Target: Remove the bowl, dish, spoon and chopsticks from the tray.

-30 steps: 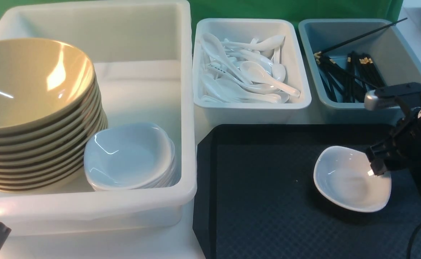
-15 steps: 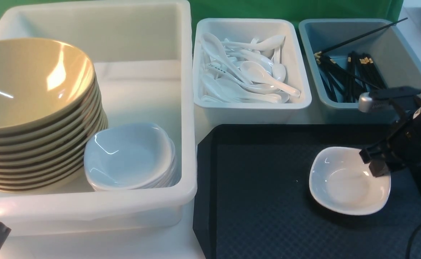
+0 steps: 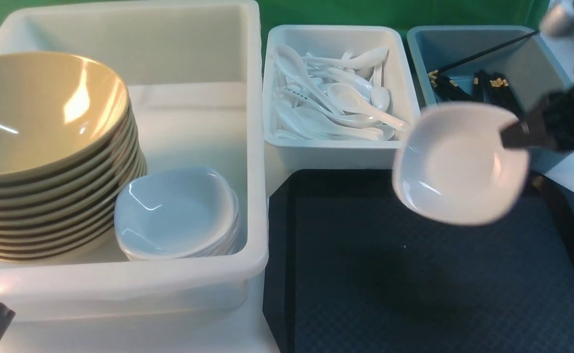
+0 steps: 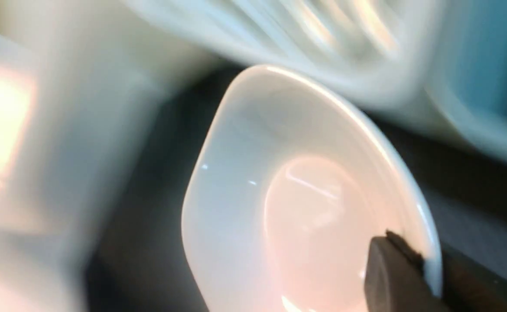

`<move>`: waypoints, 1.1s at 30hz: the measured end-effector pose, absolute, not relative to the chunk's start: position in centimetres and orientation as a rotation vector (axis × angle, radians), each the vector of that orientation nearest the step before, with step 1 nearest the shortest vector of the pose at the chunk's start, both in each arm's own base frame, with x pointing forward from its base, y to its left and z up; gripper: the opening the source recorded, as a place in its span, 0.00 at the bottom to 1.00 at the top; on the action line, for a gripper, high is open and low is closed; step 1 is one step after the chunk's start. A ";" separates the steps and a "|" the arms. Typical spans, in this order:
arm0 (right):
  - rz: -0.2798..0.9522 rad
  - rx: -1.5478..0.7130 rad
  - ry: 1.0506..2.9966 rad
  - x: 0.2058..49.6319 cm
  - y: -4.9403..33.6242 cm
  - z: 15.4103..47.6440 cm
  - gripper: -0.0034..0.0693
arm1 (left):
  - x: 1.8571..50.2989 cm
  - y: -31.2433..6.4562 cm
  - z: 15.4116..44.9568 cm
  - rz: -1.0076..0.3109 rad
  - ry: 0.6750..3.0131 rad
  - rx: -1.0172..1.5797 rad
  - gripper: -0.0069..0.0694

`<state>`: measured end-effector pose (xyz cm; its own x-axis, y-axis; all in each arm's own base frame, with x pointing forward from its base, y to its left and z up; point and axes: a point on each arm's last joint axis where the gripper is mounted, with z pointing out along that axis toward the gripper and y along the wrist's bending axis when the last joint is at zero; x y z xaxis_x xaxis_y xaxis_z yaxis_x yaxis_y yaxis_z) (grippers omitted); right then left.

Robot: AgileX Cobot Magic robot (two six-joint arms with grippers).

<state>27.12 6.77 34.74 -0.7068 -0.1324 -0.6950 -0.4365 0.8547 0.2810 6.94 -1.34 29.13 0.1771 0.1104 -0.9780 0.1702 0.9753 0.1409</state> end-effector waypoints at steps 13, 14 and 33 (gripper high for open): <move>0.880 -0.744 2.084 30.2 23.4 34.2 0.15 | 6.9 -1.4 29.1 -0.048 1.405 0.240 0.08; 0.887 -0.762 2.087 30.4 24.2 33.7 0.16 | 6.9 -1.4 29.0 -0.049 1.407 0.241 0.08; 0.622 -1.007 2.175 30.1 19.5 38.7 0.35 | 6.9 -2.0 27.6 -0.095 1.553 0.318 0.08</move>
<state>30.06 19.45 38.71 -0.4915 -0.4834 -0.7244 -0.7933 0.5917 0.1434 6.90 -1.96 27.60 0.0232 0.1397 -0.9899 0.2590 0.9555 0.1409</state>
